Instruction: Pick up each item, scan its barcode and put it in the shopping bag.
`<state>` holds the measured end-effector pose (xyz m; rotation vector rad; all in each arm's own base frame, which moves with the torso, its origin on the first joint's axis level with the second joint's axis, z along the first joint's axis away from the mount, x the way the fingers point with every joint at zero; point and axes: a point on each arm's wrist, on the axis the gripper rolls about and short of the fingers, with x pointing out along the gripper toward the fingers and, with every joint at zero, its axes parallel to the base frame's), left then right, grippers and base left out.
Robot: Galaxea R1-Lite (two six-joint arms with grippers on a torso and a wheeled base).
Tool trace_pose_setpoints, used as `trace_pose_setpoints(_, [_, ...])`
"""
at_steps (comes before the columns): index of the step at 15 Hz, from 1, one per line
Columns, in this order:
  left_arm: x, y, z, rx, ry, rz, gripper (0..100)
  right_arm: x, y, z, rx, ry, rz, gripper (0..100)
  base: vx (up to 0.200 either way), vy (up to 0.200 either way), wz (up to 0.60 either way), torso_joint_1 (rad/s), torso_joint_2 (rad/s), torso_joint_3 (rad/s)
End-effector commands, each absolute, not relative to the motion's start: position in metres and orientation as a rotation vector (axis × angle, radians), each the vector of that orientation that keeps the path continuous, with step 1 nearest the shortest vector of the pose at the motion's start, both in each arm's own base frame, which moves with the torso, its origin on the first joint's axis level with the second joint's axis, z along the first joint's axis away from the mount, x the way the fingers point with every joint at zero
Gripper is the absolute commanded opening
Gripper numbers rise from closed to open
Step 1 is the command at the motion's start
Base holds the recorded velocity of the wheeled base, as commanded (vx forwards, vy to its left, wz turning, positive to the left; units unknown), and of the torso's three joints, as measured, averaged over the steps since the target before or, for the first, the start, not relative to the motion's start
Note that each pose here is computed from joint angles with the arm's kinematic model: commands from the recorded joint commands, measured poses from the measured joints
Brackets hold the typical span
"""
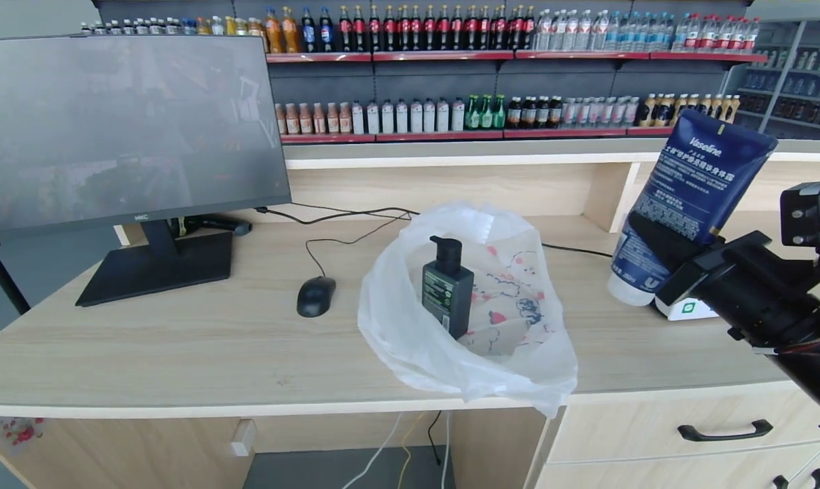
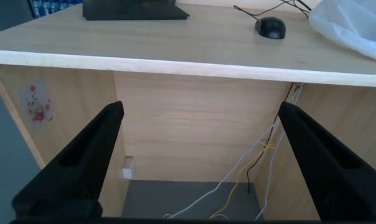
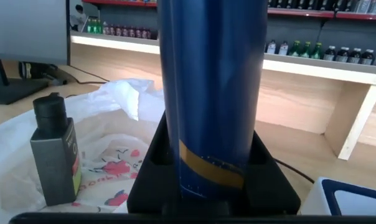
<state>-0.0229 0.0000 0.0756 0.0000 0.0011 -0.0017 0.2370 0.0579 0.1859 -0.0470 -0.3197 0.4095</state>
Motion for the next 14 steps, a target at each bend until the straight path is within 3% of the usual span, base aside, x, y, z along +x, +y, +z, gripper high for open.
trace_pose_setpoints(1, [-0.023,0.000,0.076,0.000,0.000,-0.002,100,0.236,0.058,0.183,-0.055,-0.308,0.411,0,0.000,0.000,0.60,0.007,0.00,-0.002])
trace_pose_setpoints(3, [-0.023,0.000,0.076,-0.002,0.000,-0.002,100,0.236,0.058,0.183,-0.057,-0.306,0.411,0,0.000,0.000,0.60,0.002,0.00,0.000])
trace_pose_setpoints(14, [-0.023,0.000,0.076,-0.003,0.000,-0.002,100,0.277,0.066,0.169,-0.018,-0.268,0.415,0,0.000,0.000,0.00,0.000,0.00,0.000])
